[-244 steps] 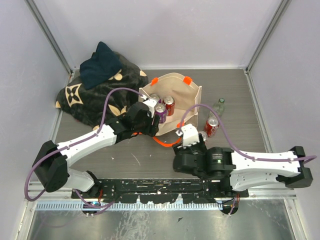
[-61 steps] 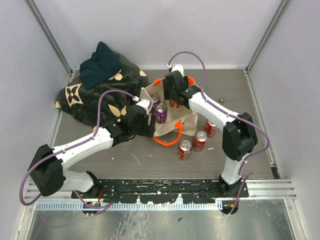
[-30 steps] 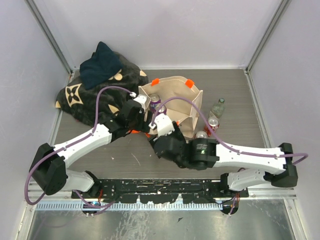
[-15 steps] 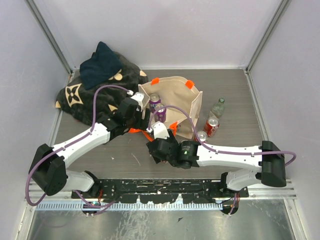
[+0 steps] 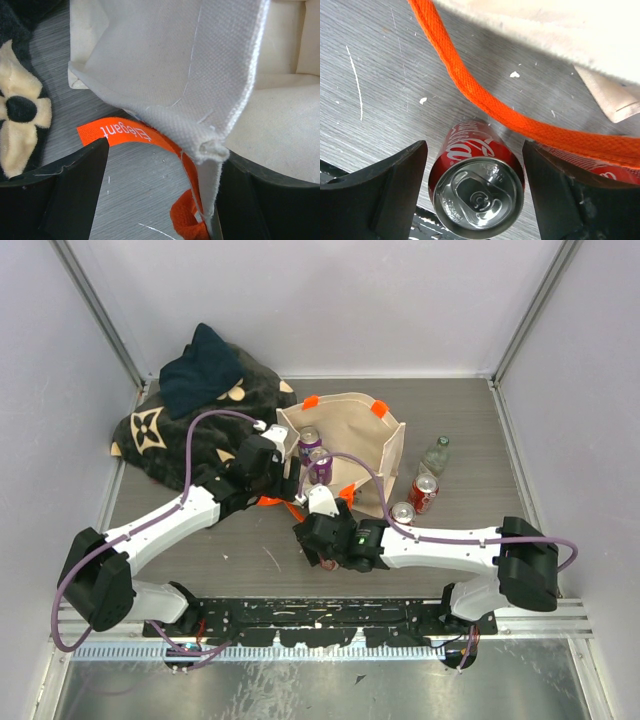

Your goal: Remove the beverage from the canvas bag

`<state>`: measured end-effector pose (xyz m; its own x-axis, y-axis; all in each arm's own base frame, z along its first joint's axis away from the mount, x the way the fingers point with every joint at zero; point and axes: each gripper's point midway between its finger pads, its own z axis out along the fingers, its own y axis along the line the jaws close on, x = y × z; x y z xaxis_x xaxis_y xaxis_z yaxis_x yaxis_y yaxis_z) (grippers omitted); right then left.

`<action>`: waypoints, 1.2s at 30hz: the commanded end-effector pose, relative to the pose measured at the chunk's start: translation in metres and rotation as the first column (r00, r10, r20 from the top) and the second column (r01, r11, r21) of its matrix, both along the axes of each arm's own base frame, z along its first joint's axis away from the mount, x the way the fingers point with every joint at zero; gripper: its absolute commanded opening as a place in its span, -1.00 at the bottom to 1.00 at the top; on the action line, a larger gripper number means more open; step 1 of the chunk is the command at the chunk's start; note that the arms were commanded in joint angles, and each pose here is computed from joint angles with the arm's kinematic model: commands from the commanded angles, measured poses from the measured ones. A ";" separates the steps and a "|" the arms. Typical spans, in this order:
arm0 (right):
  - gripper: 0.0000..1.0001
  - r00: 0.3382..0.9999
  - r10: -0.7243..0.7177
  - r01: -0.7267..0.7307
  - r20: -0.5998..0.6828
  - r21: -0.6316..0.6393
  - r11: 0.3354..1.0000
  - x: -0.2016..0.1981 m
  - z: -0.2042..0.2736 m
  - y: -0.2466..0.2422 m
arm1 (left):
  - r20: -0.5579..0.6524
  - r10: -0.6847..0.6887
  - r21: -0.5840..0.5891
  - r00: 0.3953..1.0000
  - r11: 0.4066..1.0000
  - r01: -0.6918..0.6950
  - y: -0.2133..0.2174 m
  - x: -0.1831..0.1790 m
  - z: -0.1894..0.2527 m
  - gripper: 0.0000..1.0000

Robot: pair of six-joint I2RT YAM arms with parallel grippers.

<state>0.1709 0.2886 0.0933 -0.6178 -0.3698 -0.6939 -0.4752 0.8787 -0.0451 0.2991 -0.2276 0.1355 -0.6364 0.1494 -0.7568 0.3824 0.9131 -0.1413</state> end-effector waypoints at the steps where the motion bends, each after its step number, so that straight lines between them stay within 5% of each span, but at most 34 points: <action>1: 0.69 0.993 -0.028 0.022 0.111 0.058 0.998 0.014 0.045 0.015 | 0.003 0.000 -0.018 1.000 1.000 0.000 0.000 0.000 0.001 0.73; 9: 0.78 0.954 -0.045 0.005 0.298 0.134 0.991 0.031 0.159 0.011 | 0.010 0.001 -0.032 1.000 0.999 0.000 0.001 -0.003 0.006 0.73; 15: 0.61 0.920 -0.189 0.108 0.345 0.241 0.965 0.081 0.217 -0.015 | 0.010 0.002 -0.045 1.000 0.999 -0.001 0.000 -0.004 0.008 0.73; 23: 0.56 0.947 -0.214 0.156 0.240 0.241 0.958 0.163 0.192 -0.027 | -0.004 0.015 -0.056 1.000 0.998 -0.015 0.003 -0.010 0.005 0.69; 36: 0.91 0.987 -0.103 0.084 0.120 0.150 0.985 0.206 0.108 0.000 | -0.013 0.030 -0.050 0.999 0.998 -0.030 0.007 -0.012 0.004 0.51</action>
